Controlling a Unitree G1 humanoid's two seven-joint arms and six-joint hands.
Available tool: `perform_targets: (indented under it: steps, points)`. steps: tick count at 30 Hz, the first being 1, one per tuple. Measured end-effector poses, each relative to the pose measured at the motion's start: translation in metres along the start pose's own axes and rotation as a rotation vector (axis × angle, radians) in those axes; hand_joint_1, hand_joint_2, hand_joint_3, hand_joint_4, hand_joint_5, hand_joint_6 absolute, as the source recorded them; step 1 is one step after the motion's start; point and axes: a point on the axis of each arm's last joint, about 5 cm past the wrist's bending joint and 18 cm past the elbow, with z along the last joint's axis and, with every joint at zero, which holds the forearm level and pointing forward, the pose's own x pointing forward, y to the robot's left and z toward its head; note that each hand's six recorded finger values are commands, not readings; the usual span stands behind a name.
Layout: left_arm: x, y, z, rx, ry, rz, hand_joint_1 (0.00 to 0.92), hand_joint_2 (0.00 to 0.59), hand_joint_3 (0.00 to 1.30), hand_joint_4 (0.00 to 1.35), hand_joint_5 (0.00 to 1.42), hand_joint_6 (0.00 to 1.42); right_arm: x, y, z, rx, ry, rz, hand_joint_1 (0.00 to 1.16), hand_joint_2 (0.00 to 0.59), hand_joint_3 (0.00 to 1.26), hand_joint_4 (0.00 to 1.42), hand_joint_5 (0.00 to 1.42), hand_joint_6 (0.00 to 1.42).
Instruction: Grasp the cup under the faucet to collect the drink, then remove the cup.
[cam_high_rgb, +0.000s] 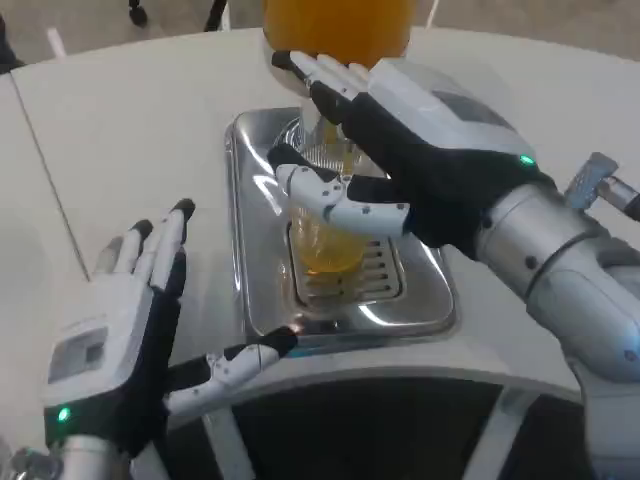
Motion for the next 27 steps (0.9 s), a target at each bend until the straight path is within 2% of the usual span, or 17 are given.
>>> perform_targets:
  steps: [6, 9, 13, 21, 25, 27]
  points:
    - [0.014, -0.009, 0.0074, -0.043, -0.014, 0.005, 0.237, 0.05, 0.0, 0.0, 0.0, 0.0, 0.001, 0.0004, 0.0007, 0.016, 0.001, -0.003, 0.24, 0.534, 0.07, 0.0, 0.0, 0.05]
    - [0.018, -0.012, 0.0107, -0.063, -0.019, 0.0, 0.276, 0.047, 0.0, 0.0, 0.0, 0.0, 0.001, 0.001, 0.0004, 0.02, 0.005, -0.009, 0.24, 0.535, 0.03, 0.0, 0.0, 0.05]
    - [0.024, -0.015, 0.0151, -0.069, -0.037, 0.01, 0.329, 0.045, 0.0, 0.0, 0.0, 0.0, -0.002, 0.0048, -0.0039, 0.045, 0.009, -0.041, 0.23, 0.532, 0.01, 0.0, 0.0, 0.05]
    - [0.036, -0.021, 0.0174, -0.064, -0.052, -0.002, 0.337, 0.044, 0.0, 0.0, 0.0, 0.0, -0.005, 0.0074, -0.0092, 0.053, 0.02, -0.058, 0.22, 0.539, 0.01, 0.0, 0.0, 0.05]
    - [0.041, -0.021, 0.0194, -0.069, -0.064, -0.001, 0.333, 0.044, 0.0, 0.0, 0.0, 0.0, -0.01, 0.0135, -0.0125, 0.109, 0.039, -0.12, 0.25, 0.554, 0.0, 0.0, 0.0, 0.03]
    - [0.042, -0.023, 0.0201, -0.079, -0.07, -0.005, 0.314, 0.046, 0.0, 0.0, 0.0, 0.0, -0.018, 0.0176, -0.016, 0.126, 0.062, -0.174, 0.29, 0.558, 0.0, 0.0, 0.0, 0.03]
